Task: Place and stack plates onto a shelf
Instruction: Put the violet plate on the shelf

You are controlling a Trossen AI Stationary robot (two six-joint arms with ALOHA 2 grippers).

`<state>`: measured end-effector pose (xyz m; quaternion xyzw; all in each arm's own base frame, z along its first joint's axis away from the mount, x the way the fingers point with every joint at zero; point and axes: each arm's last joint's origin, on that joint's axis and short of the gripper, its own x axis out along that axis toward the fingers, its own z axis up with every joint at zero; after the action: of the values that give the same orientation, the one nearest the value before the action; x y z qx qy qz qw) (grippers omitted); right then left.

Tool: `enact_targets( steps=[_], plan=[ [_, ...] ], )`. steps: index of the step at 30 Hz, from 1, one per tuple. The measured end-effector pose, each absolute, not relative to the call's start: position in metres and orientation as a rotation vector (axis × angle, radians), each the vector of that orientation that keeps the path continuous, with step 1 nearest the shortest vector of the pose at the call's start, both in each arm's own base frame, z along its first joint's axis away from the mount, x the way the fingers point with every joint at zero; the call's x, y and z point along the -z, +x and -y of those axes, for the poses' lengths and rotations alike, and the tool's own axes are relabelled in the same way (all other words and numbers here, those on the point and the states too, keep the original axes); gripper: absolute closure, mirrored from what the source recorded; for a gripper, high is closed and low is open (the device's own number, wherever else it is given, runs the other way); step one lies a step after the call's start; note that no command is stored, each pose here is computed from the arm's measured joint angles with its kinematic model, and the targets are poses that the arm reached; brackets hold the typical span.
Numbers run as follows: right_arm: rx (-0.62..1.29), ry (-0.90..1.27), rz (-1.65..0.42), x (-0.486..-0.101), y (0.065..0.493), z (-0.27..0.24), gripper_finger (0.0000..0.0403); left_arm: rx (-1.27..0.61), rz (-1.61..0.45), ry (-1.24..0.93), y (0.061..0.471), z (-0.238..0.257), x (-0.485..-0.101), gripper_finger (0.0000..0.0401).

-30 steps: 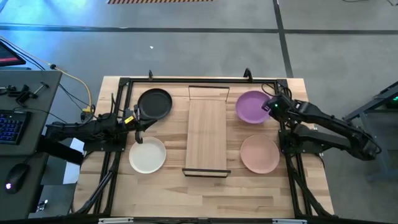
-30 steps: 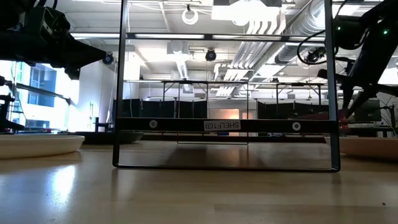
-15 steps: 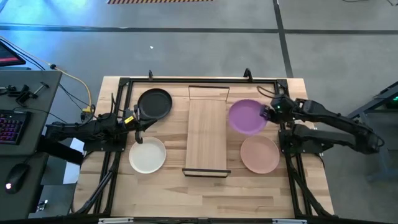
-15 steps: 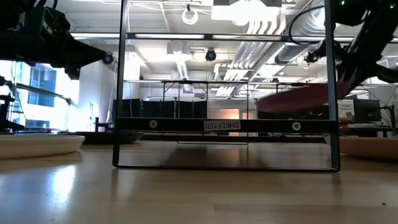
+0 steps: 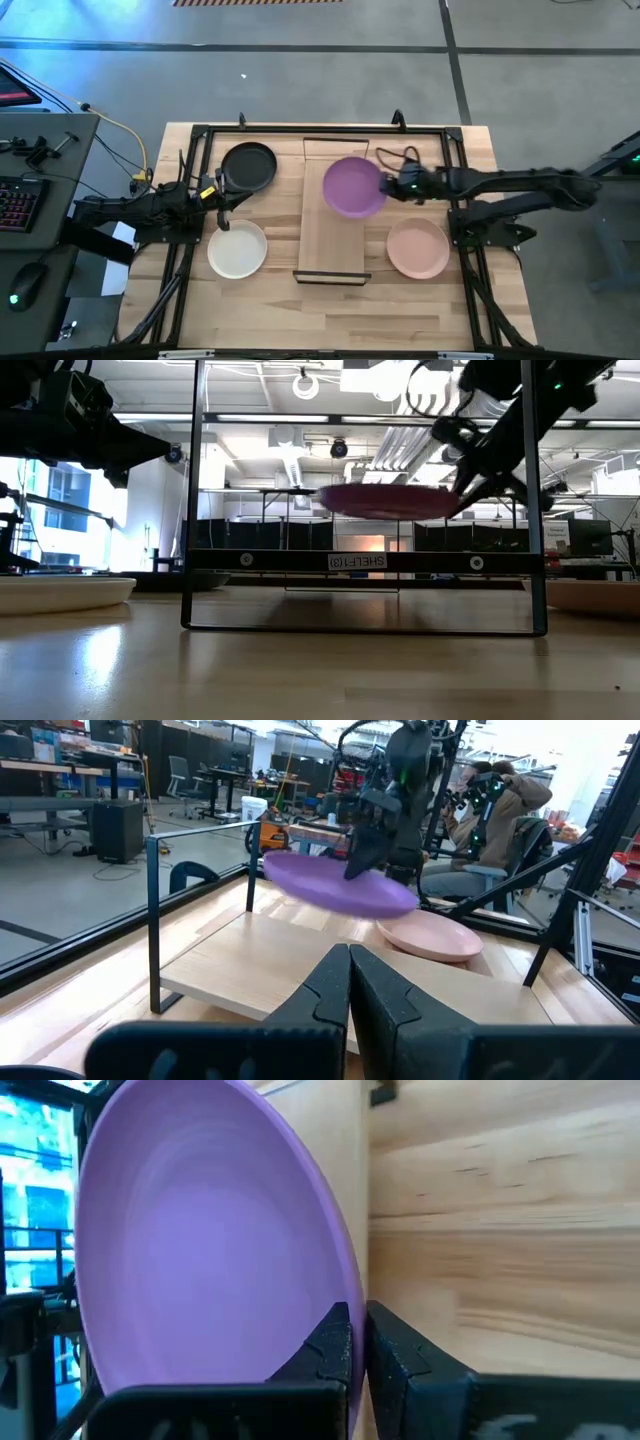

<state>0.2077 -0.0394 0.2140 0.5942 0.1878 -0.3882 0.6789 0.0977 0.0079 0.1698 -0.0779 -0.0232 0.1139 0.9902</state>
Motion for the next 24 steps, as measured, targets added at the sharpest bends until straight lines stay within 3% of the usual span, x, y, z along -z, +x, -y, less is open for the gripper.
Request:
enact_targets(
  steps=[15, 24],
  plan=[
    [0.875, 1.422, -0.336, -0.166, 0.262, 0.056, 0.0403, -0.229, 0.046, -0.156, 0.098, -0.008, -0.170, 0.0401],
    [0.953, 1.290, -0.470, -0.184, 0.284, 0.063, 0.0403, -0.229, 0.046, -0.156, 0.098, -0.008, -0.170, 0.0401]
  ],
)
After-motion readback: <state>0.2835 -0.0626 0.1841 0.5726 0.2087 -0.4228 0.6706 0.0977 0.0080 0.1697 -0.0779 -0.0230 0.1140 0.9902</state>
